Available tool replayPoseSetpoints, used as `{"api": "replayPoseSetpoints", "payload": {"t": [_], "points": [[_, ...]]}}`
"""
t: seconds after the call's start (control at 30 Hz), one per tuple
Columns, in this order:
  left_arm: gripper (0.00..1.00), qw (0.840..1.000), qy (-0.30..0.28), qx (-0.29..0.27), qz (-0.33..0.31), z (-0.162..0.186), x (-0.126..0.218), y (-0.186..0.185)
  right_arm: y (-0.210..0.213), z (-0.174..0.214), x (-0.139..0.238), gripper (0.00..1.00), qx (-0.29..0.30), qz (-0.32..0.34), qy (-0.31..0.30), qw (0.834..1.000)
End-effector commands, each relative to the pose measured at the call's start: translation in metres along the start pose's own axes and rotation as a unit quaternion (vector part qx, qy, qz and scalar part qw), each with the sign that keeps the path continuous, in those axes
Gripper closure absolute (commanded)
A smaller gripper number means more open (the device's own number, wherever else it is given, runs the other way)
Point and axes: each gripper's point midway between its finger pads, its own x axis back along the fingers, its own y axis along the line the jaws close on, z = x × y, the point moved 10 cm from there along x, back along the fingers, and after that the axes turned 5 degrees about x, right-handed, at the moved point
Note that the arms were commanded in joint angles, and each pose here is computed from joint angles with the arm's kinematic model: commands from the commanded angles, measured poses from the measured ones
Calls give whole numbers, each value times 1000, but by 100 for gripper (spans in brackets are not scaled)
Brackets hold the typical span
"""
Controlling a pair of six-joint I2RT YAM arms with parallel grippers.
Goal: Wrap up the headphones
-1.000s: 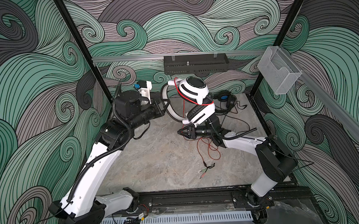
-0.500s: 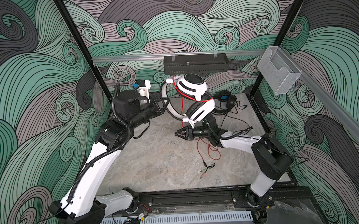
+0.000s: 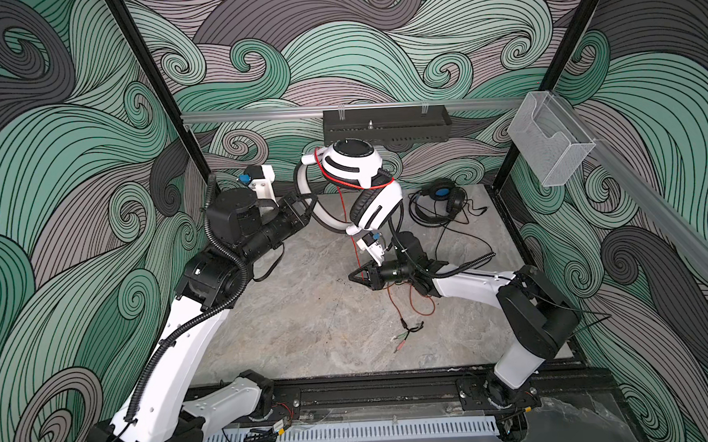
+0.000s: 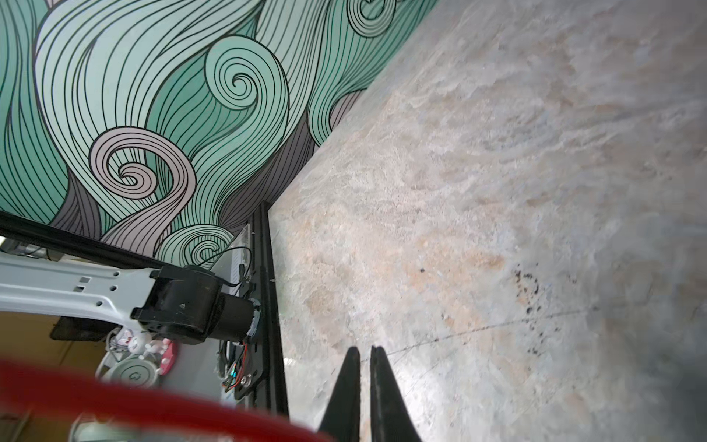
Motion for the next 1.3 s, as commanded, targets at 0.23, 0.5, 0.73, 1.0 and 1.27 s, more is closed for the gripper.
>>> {"api": "replayPoseSetpoints", "payload": {"t": [0.23,0.5,0.73,1.0,1.27], "points": [[100,987,-145,45,-51,-23,5,20,64,25,59,100,91,108,108,984],[100,980,-152,4,-130,-23,-18,42,134,14,98,100,254,181,167,935],[100,968,-118,-65,-212,-10,-28,66,186,-17,119,100,416,200,190,866],[100,942,-47,-166,-288,22,-34,84,220,-51,116,100,525,194,204,803],[100,864,30,-334,-376,60,-31,95,229,-85,100,100,542,229,207,782]]}}
